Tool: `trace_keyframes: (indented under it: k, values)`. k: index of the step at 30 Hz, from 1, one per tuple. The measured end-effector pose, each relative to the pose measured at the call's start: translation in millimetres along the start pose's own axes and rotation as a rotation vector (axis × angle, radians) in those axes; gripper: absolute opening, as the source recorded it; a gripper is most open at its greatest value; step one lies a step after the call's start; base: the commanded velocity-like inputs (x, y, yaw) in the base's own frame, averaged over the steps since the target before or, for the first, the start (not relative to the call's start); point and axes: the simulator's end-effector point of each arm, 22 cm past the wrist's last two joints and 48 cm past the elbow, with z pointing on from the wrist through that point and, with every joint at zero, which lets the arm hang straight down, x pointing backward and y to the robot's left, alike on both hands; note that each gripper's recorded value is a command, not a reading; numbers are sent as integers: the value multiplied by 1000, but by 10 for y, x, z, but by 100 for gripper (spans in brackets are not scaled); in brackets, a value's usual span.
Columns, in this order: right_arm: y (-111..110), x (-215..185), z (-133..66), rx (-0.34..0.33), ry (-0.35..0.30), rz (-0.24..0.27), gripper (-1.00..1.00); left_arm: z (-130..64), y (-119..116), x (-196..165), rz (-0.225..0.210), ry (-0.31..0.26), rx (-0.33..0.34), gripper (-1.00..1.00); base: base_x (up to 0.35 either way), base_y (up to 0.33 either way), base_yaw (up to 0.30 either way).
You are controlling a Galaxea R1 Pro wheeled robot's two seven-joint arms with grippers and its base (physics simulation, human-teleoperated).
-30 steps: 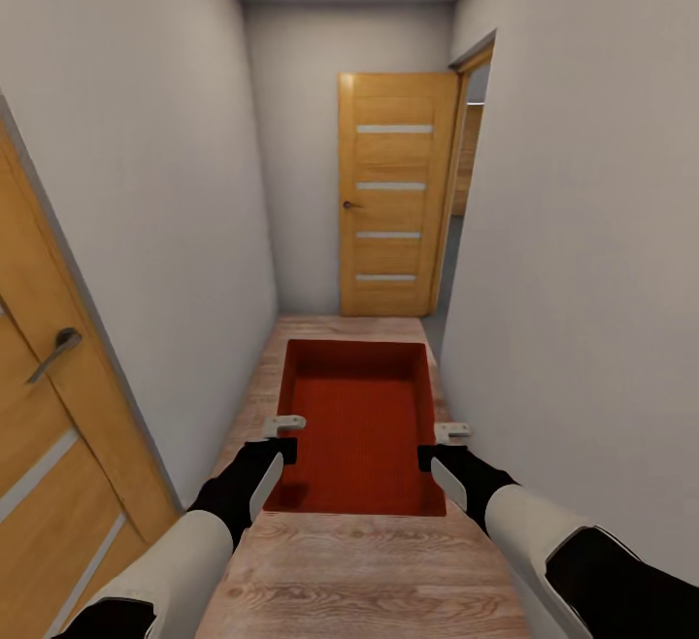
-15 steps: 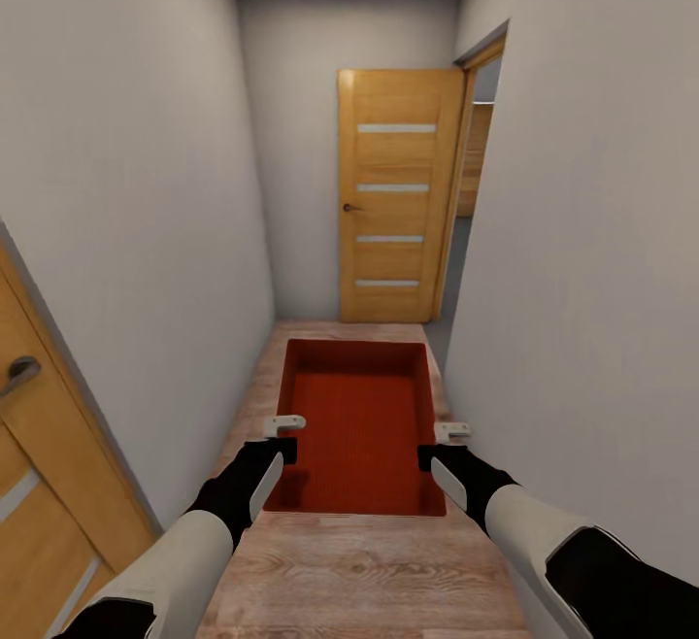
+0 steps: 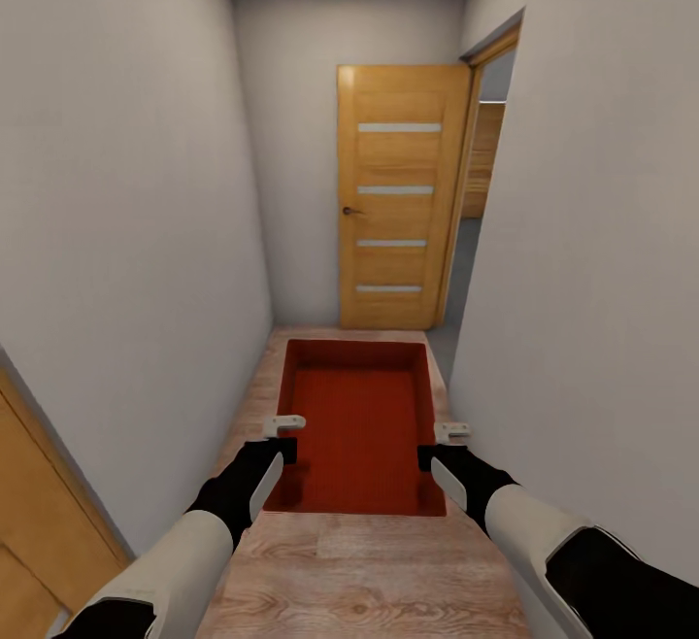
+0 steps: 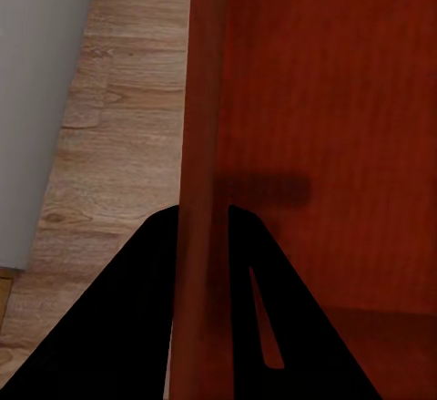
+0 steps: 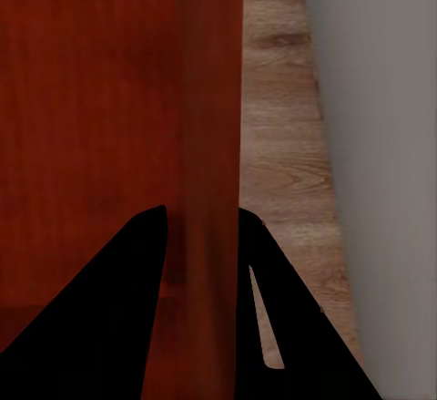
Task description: Move the two storage containers from the living room to the garage. In the garage, place one container on the floor and stack the other container on top of it (either order is fine).
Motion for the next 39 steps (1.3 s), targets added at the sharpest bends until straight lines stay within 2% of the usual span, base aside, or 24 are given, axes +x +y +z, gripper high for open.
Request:
trace_keyframes:
  k: [32,39]
  values:
    - [6,0,0,-1,0,2,-100,-2,5,-8,2,0,-1,-100,322,0,0]
    - [3,0,5,-1,1,1,-100,3,2,-6,2,0,-1,-100,122,0,0]
